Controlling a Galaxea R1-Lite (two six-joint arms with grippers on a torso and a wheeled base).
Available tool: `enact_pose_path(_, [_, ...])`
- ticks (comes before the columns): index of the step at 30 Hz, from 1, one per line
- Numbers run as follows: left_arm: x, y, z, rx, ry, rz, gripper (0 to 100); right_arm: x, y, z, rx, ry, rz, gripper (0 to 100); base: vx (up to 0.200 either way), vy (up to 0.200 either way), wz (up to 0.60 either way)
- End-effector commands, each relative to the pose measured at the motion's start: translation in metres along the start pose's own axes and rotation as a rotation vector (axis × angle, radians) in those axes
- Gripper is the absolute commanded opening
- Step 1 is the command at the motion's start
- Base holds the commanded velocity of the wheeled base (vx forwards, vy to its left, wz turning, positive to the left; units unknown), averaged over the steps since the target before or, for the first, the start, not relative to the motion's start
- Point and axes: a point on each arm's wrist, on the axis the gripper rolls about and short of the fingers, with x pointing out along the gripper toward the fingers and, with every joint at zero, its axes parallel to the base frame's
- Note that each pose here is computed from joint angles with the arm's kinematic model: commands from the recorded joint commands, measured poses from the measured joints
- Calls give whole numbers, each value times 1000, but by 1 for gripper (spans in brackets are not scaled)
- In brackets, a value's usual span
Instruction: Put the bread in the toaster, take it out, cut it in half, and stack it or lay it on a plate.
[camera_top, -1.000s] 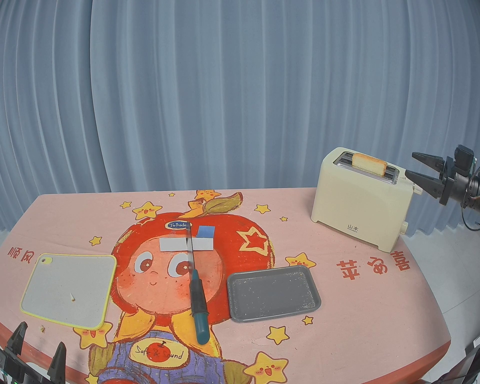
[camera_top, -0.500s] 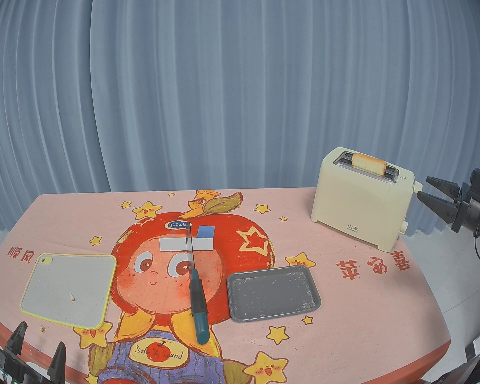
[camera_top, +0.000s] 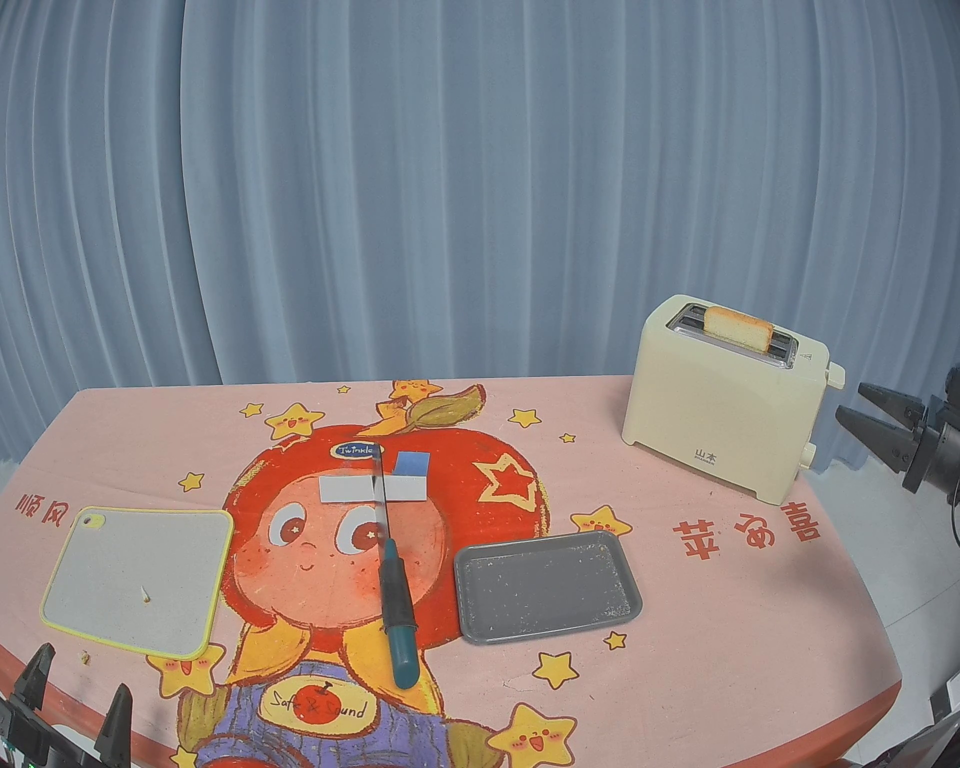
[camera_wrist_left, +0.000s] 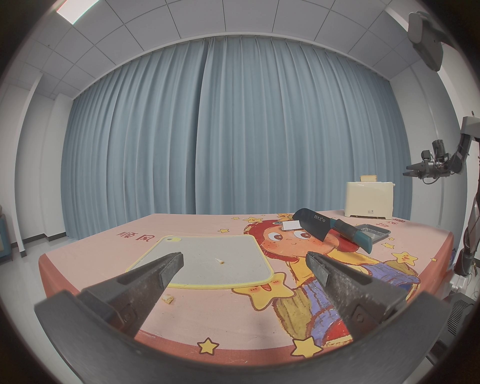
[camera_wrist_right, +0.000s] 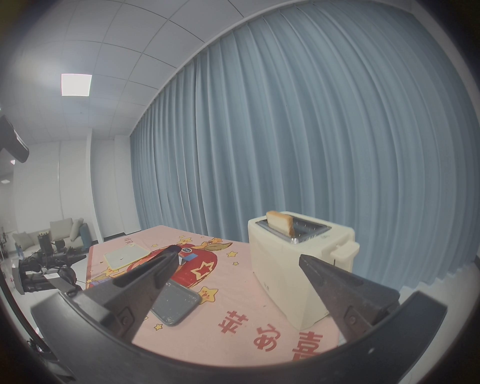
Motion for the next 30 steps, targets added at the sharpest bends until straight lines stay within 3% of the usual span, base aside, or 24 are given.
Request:
enact_pose_path(1, [1, 0, -4, 0, 18, 0, 100, 1, 7, -6, 15, 14, 8, 0, 0, 0, 0])
enact_pose_path(14, [1, 0, -4, 0, 18, 0, 100, 0, 6, -18, 47, 46, -47, 0, 0, 0, 0])
enact_pose_path(21, [1, 0, -4, 0, 18, 0, 100, 6, -9, -42, 113, 134, -111, 0, 0, 0, 0])
enact_pose_path(30, [1, 0, -4, 0, 18, 0, 100, 9, -24, -53, 153, 177, -161, 0, 0, 0, 0])
